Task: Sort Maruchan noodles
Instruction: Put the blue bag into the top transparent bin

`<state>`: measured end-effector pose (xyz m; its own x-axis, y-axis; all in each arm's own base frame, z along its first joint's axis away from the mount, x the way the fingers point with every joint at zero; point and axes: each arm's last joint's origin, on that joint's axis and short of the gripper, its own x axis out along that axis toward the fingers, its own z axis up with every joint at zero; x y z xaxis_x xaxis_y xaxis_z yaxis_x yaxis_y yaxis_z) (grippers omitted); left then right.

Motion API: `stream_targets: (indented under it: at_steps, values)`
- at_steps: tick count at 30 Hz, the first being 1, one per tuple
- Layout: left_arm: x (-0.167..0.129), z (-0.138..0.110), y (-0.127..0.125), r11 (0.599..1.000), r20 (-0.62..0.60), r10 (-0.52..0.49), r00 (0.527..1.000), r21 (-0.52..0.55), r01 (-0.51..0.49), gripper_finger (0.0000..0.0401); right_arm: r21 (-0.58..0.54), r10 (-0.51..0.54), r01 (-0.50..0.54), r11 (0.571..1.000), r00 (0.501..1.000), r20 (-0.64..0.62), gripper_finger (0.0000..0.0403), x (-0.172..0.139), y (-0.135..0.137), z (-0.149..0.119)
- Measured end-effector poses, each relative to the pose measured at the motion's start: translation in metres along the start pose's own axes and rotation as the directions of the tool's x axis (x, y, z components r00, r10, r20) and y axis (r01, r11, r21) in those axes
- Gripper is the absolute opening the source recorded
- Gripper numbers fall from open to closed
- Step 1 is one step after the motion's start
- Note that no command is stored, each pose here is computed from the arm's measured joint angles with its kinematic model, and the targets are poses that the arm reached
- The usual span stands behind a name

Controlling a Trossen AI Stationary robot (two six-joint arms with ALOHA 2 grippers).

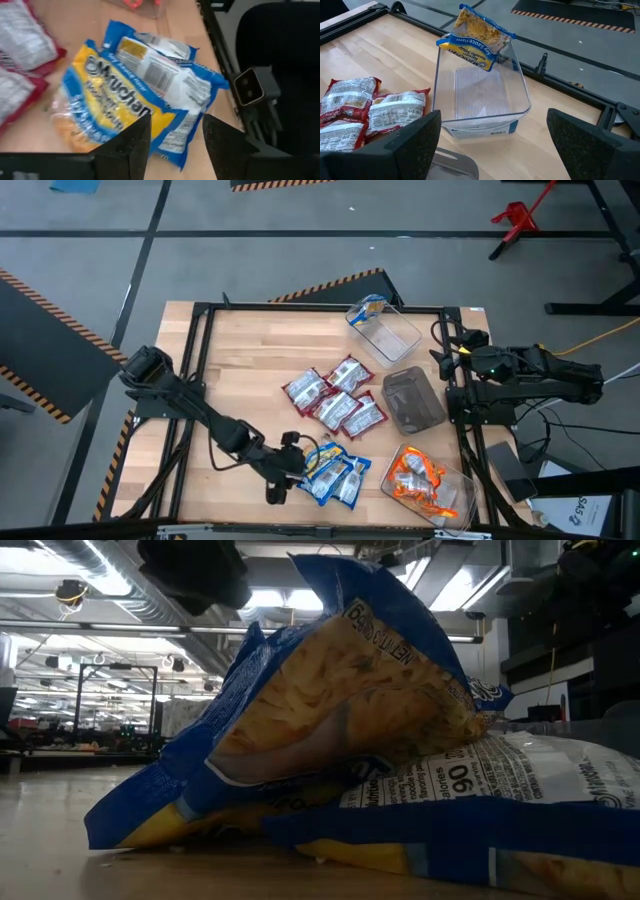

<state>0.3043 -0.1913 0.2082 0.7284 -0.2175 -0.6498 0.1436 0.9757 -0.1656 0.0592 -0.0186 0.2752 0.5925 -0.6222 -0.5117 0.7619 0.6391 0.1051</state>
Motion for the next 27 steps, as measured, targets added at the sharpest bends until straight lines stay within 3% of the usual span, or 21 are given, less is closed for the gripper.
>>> stream_targets:
  at_steps: [9, 16, 27]
  values:
    - [0.014, -0.007, 0.003, 1.000, -0.051, -0.026, 0.998, -0.003, 0.026, 0.0217, 0.001, 0.000, 0.000, 1.000, 1.000, 0.000, 0.0351, 0.000, 0.000, 0.000]
    - [0.016, -0.004, 0.011, 0.999, -0.019, 0.050, 0.999, -0.013, -0.051, 0.0247, 0.000, 0.000, 0.000, 1.000, 1.000, 0.000, 0.0351, 0.000, 0.000, 0.000]
    - [0.035, -0.011, 0.014, 0.998, -0.031, 0.058, 0.998, -0.019, -0.059, 0.0256, 0.000, 0.000, 0.000, 1.000, 1.000, 0.001, 0.0351, 0.000, 0.000, 0.000]
